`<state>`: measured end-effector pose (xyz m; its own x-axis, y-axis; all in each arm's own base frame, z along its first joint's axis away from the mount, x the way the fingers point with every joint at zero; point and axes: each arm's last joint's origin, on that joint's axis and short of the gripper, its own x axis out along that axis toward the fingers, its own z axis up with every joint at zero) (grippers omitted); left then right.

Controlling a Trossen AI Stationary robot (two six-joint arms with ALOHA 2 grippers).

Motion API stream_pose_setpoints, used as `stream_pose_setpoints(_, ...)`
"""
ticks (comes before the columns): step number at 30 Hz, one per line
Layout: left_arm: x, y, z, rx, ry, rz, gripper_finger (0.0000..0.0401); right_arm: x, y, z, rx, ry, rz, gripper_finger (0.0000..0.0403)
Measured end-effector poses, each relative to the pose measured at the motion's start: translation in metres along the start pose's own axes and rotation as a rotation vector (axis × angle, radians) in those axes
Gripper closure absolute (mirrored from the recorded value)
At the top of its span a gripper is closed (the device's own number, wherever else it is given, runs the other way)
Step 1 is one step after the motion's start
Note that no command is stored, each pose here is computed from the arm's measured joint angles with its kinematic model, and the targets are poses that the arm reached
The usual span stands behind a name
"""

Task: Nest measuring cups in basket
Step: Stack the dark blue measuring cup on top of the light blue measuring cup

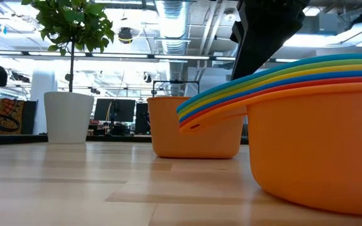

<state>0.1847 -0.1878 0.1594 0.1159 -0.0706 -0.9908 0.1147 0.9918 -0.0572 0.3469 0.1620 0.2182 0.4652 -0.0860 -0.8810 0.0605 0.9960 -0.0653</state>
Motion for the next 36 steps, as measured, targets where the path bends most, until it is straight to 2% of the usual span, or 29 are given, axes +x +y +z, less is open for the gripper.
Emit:
stream_pose_setpoints(9,0.0,0.008,0.007,-0.131,-0.044,0.046,0.0399,-0.001,0.002,-0.001,0.001,-0.009,-0.016,0.0344)
stream_pose_setpoints(15,-0.009,0.007,0.012,-0.205,-0.109,0.118,0.0401,-0.012,-0.005,-0.005,0.092,-0.024,-0.15,0.0344)
stream_pose_setpoints(21,-0.028,-0.004,0.025,-0.168,-0.244,0.173,0.0401,-0.05,-0.007,-0.011,0.158,-0.143,-0.254,0.0344)
stream_pose_setpoints(25,-0.041,-0.007,0.035,-0.165,-0.38,0.256,0.0401,-0.082,-0.003,-0.02,0.193,-0.275,-0.319,0.0344)
stream_pose_setpoints(28,-0.048,-0.006,0.041,-0.203,-0.527,0.366,0.0401,-0.092,-0.002,-0.035,0.251,-0.407,-0.345,0.0344)
stream_pose_setpoints(33,-0.056,0.0,0.053,-0.371,-0.874,0.562,0.0401,-0.08,0.0,-0.064,0.38,-0.589,-0.219,0.0344)
stream_pose_setpoints(36,-0.06,0.005,0.063,-0.454,-1.035,0.637,0.0401,-0.069,0.0,-0.069,0.42,-0.701,-0.132,0.0344)
